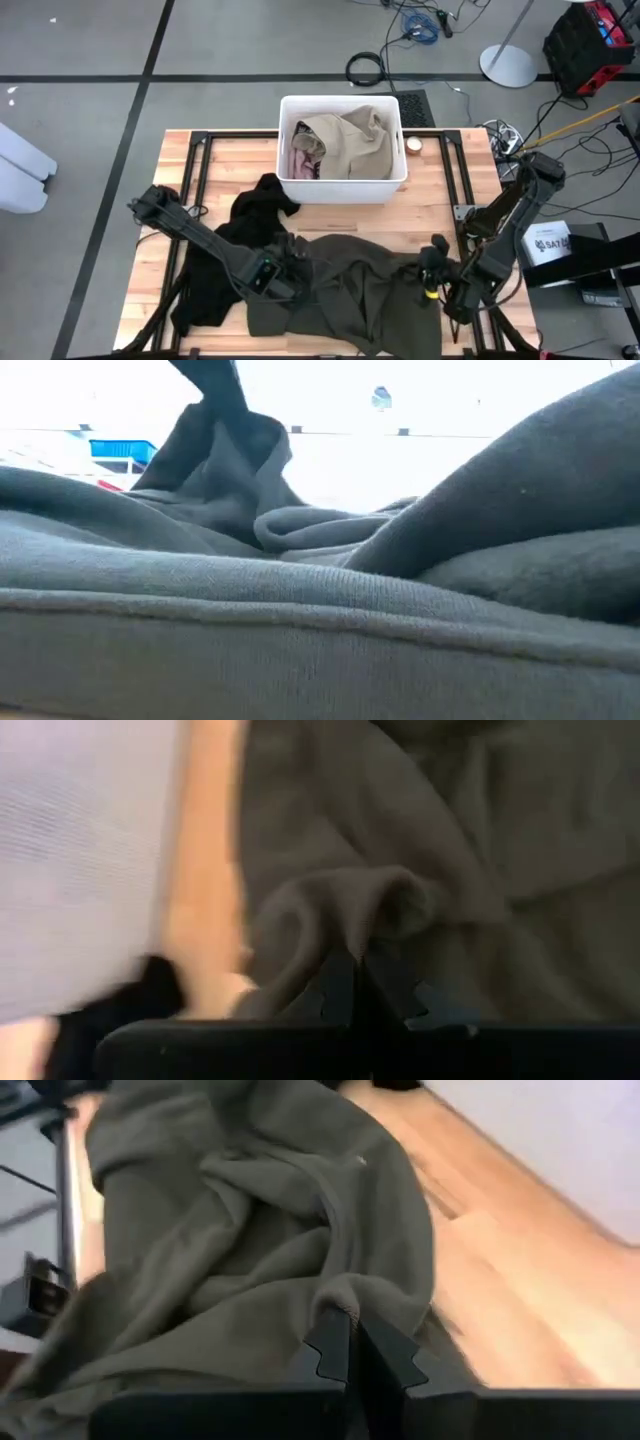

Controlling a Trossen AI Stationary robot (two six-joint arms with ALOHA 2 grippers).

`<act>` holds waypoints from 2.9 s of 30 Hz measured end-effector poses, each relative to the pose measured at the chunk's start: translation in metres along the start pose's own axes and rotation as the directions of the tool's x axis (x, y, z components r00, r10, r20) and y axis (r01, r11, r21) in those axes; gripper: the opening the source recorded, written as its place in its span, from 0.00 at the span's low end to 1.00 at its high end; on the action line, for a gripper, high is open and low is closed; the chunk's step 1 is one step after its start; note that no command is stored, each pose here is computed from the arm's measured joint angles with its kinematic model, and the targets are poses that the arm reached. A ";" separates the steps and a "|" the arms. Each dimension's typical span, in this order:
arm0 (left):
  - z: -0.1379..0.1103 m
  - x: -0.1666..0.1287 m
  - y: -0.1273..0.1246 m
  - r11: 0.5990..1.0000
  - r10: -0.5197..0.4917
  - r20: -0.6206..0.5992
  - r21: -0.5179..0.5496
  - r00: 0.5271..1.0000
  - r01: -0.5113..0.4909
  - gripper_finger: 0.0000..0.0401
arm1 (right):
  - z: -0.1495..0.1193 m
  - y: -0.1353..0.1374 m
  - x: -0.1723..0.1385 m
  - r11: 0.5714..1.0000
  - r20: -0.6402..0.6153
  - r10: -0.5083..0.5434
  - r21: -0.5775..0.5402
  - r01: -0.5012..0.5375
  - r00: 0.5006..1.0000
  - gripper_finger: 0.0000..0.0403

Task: Sort clothes
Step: Put the gray hoodie into the white bin

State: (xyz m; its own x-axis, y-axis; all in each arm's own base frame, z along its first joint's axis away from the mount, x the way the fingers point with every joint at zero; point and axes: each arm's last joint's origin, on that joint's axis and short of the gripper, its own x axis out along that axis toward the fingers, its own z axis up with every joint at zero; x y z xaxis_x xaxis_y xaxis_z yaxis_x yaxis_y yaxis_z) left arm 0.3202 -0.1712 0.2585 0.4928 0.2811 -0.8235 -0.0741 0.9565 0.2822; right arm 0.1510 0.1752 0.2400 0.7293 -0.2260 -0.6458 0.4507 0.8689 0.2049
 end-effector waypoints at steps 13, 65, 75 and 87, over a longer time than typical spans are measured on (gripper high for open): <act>-0.015 0.030 -0.011 0.940 -0.341 -0.093 -0.064 0.935 0.336 0.07 | -0.016 0.022 0.009 0.960 -0.240 0.272 0.135 -0.245 0.932 0.00; 0.025 -0.037 -0.001 0.839 -0.544 -0.117 -0.076 0.831 0.538 0.52 | -0.092 0.031 0.086 0.767 -0.549 -0.048 -0.555 -0.321 0.834 0.41; 0.015 -0.058 -0.012 0.865 -0.503 -0.077 -0.039 0.861 0.501 0.51 | -0.039 0.027 0.033 0.882 -0.598 -0.109 -0.426 -0.200 0.794 0.06; 0.000 -0.124 -0.001 0.881 -0.471 0.124 0.010 0.873 0.474 0.51 | 0.053 0.072 -0.017 0.921 -0.526 0.086 -0.282 -0.269 0.846 0.02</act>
State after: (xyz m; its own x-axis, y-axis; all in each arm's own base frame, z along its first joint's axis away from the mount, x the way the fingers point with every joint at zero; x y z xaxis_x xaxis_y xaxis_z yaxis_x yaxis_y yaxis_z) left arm 0.2593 -0.2068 0.3599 0.5725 -0.2150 -0.7912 0.1768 0.9747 -0.1369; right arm 0.1980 0.2180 0.3047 0.3845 0.1151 -0.9159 0.0738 0.9852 0.1548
